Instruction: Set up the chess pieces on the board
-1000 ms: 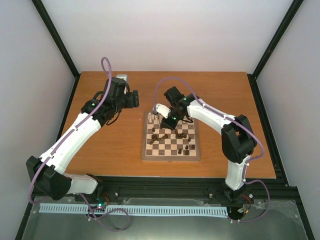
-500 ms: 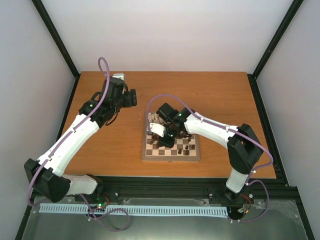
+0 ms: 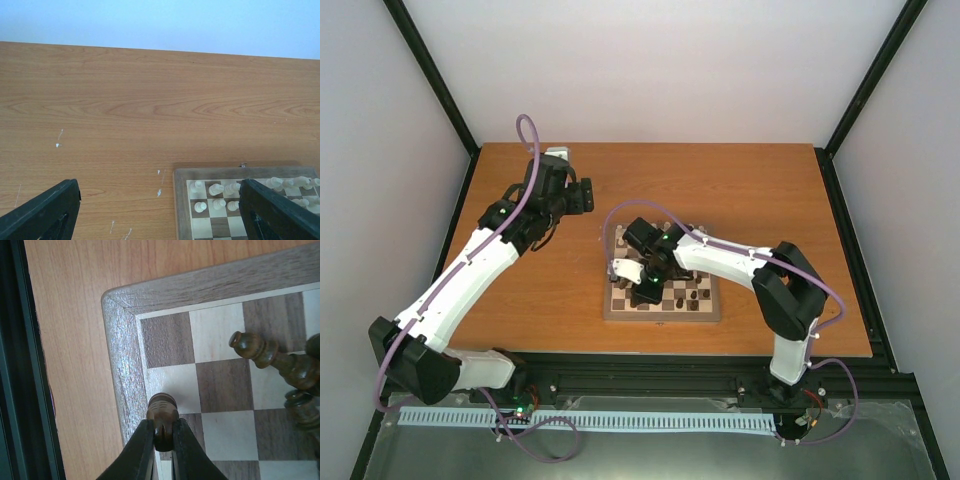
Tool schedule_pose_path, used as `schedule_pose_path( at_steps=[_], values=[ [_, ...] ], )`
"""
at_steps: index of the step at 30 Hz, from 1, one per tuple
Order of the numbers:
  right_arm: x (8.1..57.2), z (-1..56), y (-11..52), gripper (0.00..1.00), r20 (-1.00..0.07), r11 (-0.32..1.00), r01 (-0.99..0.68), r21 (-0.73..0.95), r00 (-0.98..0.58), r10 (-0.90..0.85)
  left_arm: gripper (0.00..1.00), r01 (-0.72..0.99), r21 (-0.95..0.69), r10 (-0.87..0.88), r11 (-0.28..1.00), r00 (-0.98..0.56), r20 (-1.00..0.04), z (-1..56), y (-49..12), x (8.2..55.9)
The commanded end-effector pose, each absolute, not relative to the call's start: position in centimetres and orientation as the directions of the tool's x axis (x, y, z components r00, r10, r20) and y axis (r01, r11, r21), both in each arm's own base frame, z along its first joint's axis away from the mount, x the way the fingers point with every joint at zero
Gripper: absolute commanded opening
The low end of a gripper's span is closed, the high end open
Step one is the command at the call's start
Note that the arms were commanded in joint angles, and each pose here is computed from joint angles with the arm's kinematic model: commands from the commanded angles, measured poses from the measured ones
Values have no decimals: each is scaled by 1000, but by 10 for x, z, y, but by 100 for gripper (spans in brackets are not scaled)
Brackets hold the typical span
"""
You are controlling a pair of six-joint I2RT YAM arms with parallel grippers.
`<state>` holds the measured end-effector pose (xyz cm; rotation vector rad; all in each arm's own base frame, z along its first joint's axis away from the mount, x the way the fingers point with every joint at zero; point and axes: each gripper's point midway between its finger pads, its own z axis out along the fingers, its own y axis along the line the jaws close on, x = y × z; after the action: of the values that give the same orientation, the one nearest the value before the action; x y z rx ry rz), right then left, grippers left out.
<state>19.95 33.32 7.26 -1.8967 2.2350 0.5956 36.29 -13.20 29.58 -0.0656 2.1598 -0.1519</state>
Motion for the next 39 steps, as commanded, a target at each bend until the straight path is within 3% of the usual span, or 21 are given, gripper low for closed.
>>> schedule_pose_path(
  at_steps=[1,12,19,32,35,39],
  values=[
    [199,68,343,4,-370,96,-977,191,-162,-915,89,14,-146,-115,989,-539,-835,305,-130,364],
    [201,58,349,5,-348,98,-978,182,-157,-924,89,32,-153,-110,988,-549,-829,303,-134,363],
    [204,58,346,19,-343,110,-981,159,-159,-926,89,35,-155,-110,987,-548,-829,303,-135,364],
    [207,98,323,32,-406,132,-985,115,-167,-899,89,45,-130,-80,991,-579,-812,286,-139,369],
    [225,121,299,32,-464,209,-974,85,-224,-857,82,93,-147,-57,985,-624,-779,271,-153,372],
    [243,146,257,33,-540,327,-941,83,-318,-779,62,118,-151,-35,981,-668,-744,252,-163,375]
  ],
)
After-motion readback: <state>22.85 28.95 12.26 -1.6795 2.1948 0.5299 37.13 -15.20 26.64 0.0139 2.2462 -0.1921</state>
